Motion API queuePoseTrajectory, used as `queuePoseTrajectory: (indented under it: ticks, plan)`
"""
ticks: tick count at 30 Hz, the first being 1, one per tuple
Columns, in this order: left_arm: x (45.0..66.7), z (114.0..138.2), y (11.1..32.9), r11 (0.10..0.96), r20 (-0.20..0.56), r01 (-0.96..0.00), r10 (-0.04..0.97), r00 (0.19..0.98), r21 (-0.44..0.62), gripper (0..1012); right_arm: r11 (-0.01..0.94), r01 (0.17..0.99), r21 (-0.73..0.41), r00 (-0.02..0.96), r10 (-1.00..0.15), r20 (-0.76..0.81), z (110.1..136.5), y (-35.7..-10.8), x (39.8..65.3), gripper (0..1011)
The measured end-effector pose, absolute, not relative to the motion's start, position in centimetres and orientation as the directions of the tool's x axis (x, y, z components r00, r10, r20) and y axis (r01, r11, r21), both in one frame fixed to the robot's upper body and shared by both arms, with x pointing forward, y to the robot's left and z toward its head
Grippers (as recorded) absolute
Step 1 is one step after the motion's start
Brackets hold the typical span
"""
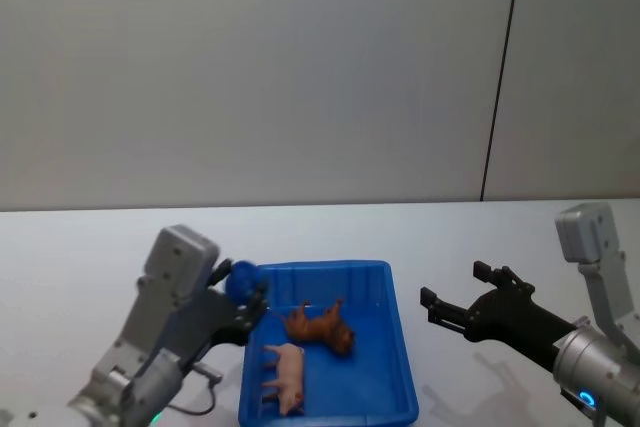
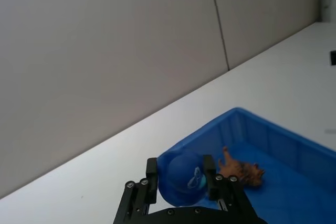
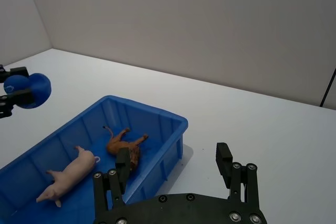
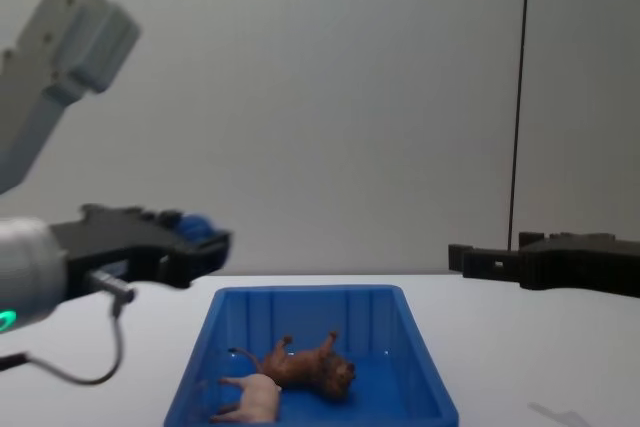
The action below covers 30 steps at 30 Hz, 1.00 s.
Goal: Pick up the two dolls from the table and place them into the box.
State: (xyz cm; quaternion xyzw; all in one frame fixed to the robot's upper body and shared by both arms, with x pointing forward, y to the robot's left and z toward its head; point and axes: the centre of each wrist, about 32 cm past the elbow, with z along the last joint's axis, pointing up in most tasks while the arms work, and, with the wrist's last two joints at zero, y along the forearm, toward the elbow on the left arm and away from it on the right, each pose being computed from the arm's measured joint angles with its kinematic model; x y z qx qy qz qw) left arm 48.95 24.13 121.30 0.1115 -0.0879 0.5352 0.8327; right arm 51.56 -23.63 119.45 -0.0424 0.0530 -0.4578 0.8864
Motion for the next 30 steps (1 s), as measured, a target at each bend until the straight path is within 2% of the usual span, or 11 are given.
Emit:
queuePoseTrajectory:
  ticks: [4,10,16,18,30]
  plan:
    - [49.7,121.4,23.0,0.448,0.259,-0.891,0.854,0.452,0.078,623,0.577,0.807,-0.124,0.575,-0.816,-0.055,119.5,-23.6,51.6,1001]
    - [50.9,121.3,21.4,0.517,0.240,-0.854,0.822,0.516,0.065,797,0.577,0.807,-0.124,0.575,-0.816,-0.055,119.5,-23.6,51.6,1001]
    - [51.4,121.0,20.4,0.549,0.225,-0.834,0.807,0.546,0.054,968,0.577,0.807,-0.124,0.575,-0.816,-0.055,119.5,-23.6,51.6,1000]
    - [51.5,121.0,20.1,0.558,0.219,-0.829,0.804,0.553,0.046,1000,0.577,0.807,-0.124,0.575,-0.816,-0.055,119.5,-23.6,51.6,1001]
    - [51.3,120.8,19.7,0.571,0.201,-0.821,0.805,0.558,-0.004,1001,0.577,0.807,-0.124,0.575,-0.816,-0.055,119.5,-23.6,51.6,1001]
